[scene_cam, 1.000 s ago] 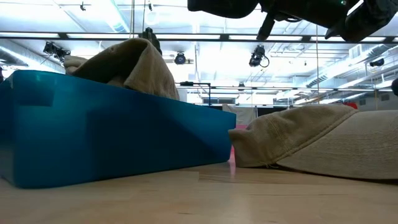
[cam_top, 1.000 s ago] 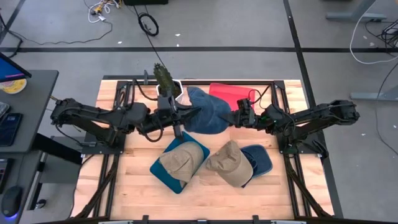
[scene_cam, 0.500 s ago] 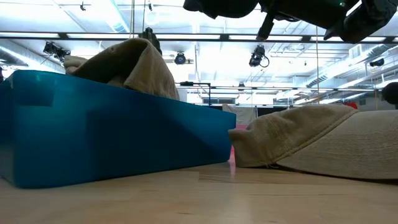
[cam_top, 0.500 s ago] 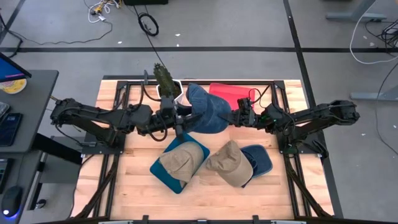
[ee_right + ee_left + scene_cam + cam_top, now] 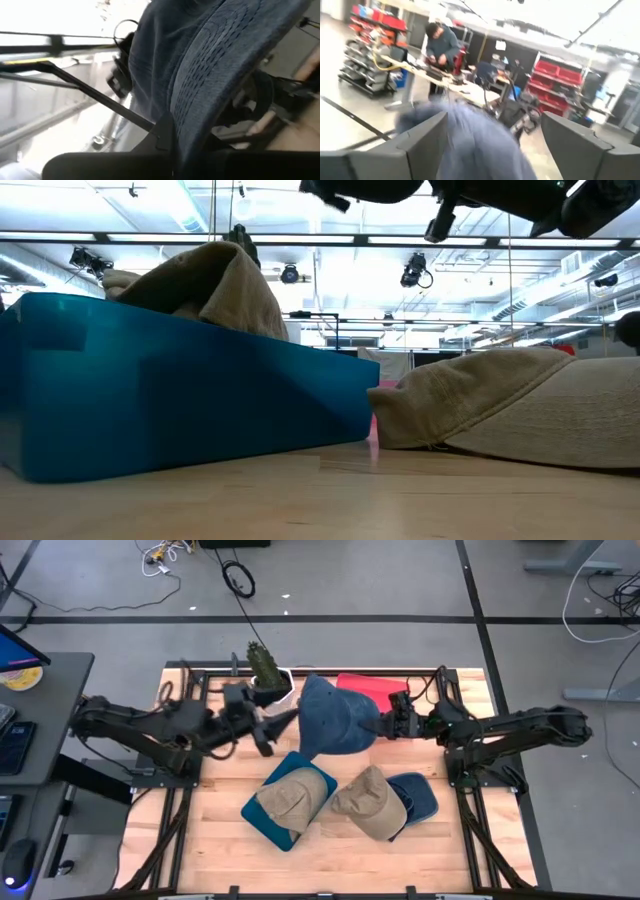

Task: Pick & Place hat
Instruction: Put the blue cap into the red bin

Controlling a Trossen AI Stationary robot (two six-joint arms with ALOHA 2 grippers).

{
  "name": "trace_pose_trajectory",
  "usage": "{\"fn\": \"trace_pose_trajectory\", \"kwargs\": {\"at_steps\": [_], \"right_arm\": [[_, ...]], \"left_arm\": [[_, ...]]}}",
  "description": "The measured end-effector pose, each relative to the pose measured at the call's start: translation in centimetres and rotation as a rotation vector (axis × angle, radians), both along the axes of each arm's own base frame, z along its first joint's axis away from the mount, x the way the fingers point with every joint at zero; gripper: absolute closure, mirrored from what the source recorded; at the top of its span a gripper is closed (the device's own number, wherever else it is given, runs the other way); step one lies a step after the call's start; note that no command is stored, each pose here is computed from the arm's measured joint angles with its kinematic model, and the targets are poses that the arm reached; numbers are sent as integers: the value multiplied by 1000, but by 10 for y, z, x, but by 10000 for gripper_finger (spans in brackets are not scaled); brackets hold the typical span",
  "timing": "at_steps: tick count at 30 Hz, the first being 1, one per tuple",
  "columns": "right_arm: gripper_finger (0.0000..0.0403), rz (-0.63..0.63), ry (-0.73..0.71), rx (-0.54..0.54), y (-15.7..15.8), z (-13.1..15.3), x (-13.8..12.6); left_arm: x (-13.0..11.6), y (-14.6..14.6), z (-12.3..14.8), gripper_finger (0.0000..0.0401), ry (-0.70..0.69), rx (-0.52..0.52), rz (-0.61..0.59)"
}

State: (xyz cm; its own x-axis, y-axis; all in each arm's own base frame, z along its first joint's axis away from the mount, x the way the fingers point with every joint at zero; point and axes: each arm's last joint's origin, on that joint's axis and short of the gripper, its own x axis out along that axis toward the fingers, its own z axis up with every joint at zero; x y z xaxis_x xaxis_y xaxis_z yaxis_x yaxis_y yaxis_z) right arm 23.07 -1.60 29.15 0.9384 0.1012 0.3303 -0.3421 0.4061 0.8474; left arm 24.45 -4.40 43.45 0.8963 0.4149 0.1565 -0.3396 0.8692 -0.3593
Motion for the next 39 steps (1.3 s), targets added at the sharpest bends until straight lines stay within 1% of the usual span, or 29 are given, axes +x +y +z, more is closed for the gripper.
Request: {"fn": "trace_pose_trajectory", "kwargs": {"at_steps": [6,9,13,19,26,29,33,39], "right_arm": [[397,-35,89,-59,-10,2,-13],[397,-80,135,-87,-19,3,-23],[397,-158,245,-129,-31,-1,-38],[397,-275,429,-163,-47,-12,-58],[397,-433,514,-164,-69,-17,-73],[397,-483,560,-165,-78,-21,-78],[397,-512,643,-121,-88,-30,-82],[397,-557,720,-91,-99,-42,-79]], "left_arm": [[-22,3,13,69,-37,12,47],[-26,1,14,69,-35,2,76],[-27,-3,12,69,-15,-13,92],[-10,-14,-2,69,20,-66,60],[18,-30,-25,69,84,-90,33],[25,-32,-32,69,111,-80,35],[26,-28,-38,69,173,-54,56],[23,-14,-36,69,247,55,109]]}}
